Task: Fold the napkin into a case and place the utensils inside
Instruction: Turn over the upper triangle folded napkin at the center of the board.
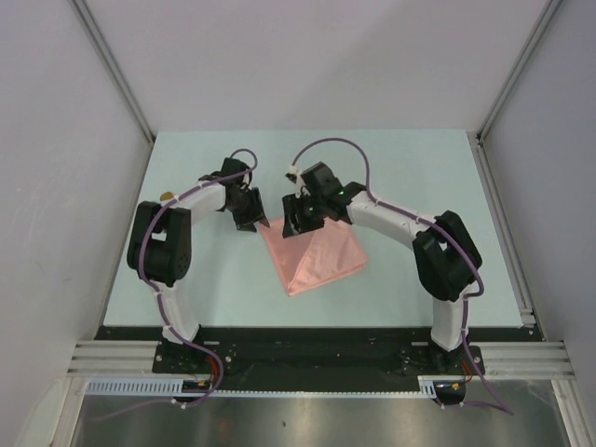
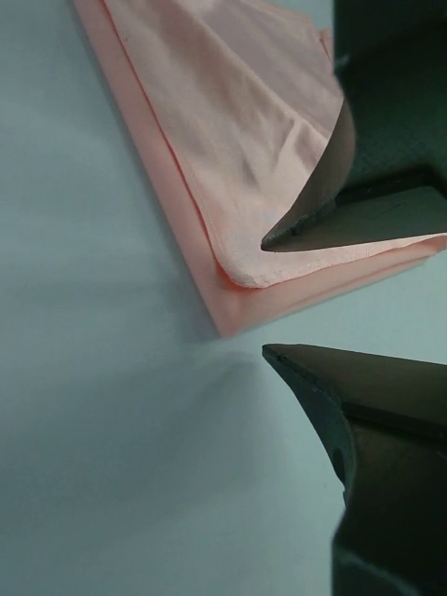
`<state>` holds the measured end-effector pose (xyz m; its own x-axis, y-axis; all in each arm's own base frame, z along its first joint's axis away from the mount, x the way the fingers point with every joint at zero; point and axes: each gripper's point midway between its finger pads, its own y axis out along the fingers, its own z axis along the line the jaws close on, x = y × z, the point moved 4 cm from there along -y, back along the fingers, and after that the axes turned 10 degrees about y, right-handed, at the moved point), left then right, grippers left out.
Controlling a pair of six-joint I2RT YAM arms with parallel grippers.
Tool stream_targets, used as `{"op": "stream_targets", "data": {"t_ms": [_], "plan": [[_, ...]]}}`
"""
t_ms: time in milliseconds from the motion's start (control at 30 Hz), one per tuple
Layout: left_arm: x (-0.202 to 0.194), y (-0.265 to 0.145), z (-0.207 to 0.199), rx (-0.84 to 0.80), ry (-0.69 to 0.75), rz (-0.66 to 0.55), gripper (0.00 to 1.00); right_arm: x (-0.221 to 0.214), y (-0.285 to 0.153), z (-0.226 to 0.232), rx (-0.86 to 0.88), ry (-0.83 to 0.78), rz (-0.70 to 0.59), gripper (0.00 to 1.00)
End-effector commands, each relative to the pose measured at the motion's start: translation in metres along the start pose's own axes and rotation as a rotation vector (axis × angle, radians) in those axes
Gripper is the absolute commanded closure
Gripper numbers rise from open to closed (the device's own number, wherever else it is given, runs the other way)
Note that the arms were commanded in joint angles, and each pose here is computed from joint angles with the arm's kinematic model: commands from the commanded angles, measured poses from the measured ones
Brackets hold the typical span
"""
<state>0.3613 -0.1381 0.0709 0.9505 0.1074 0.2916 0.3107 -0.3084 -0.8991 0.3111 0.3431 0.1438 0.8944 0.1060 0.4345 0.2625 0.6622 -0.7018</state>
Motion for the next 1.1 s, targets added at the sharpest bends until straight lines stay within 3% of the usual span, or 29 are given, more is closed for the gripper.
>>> {"op": "stream_targets", "data": {"t_ms": [0,133,300,733,933,1067], "plan": [[0.01,0.006,0.003,0.027,-0.013,0.003,0.51,-0.005,-0.012,0.018,-0.157,-0.172,-0.032,0.43],[0.011,0.011,0.006,0.044,-0.033,0.006,0.53,-0.027,-0.004,0.024,-0.238,-0.235,0.011,0.4],[0.008,0.018,0.011,0.074,-0.053,0.02,0.57,-0.039,-0.003,0.027,-0.211,-0.207,0.026,0.4],[0.009,0.019,0.007,0.044,-0.077,-0.008,0.77,-0.061,0.012,0.039,-0.199,-0.251,0.069,0.4],[0.004,0.019,0.009,0.042,-0.084,-0.009,0.81,-0.078,0.02,0.051,-0.19,-0.31,0.119,0.44],[0.001,0.021,0.009,0.035,-0.088,-0.001,0.82,-0.096,0.026,0.05,-0.199,-0.321,0.176,0.53]]}}
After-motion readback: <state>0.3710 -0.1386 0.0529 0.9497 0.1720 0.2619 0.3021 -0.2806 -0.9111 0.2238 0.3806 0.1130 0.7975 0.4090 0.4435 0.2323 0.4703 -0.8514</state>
